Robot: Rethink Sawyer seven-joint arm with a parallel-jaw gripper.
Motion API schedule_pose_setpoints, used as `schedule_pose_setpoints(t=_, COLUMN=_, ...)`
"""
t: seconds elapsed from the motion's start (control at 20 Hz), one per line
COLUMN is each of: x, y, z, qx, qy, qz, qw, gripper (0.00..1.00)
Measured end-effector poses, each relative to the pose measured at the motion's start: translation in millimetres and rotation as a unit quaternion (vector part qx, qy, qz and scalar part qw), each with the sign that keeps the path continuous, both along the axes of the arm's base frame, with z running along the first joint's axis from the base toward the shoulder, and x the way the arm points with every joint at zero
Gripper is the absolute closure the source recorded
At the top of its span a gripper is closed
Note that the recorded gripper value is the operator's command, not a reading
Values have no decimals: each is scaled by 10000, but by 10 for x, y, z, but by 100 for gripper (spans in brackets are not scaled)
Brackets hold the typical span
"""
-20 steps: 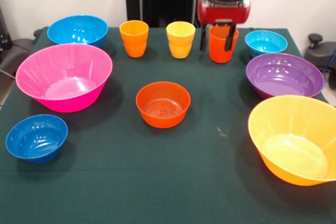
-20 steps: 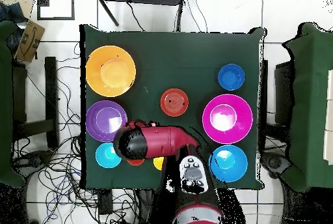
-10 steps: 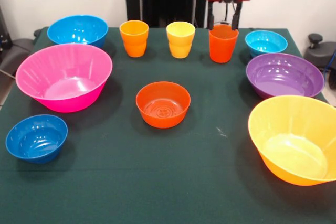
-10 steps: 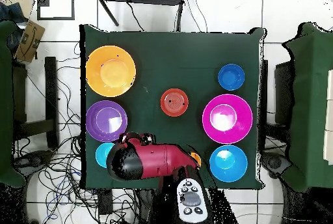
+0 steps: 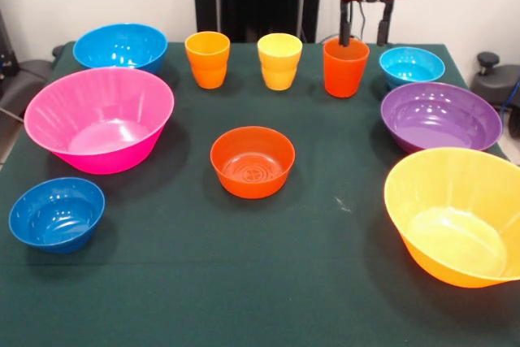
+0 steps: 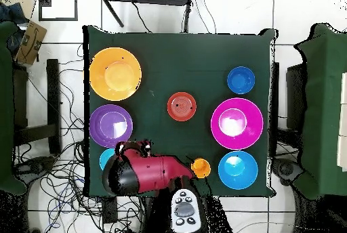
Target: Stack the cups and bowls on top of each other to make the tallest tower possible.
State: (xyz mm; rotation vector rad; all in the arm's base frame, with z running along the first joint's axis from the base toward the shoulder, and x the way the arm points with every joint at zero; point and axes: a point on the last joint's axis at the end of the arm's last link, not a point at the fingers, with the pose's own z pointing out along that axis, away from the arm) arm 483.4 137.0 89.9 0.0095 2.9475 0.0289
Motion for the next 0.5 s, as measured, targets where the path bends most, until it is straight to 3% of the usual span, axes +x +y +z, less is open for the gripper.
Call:
schedule_pose_setpoints(t=0.25, x=-108, y=105, z=-104, qx=-53, qy=50, qz=122, qw=9999, gripper=0)
schedule_pose_setpoints(t=0.5, x=-148, y=51, z=-168, qx=-62, qy=72, qz=67, qw=9999, gripper=0)
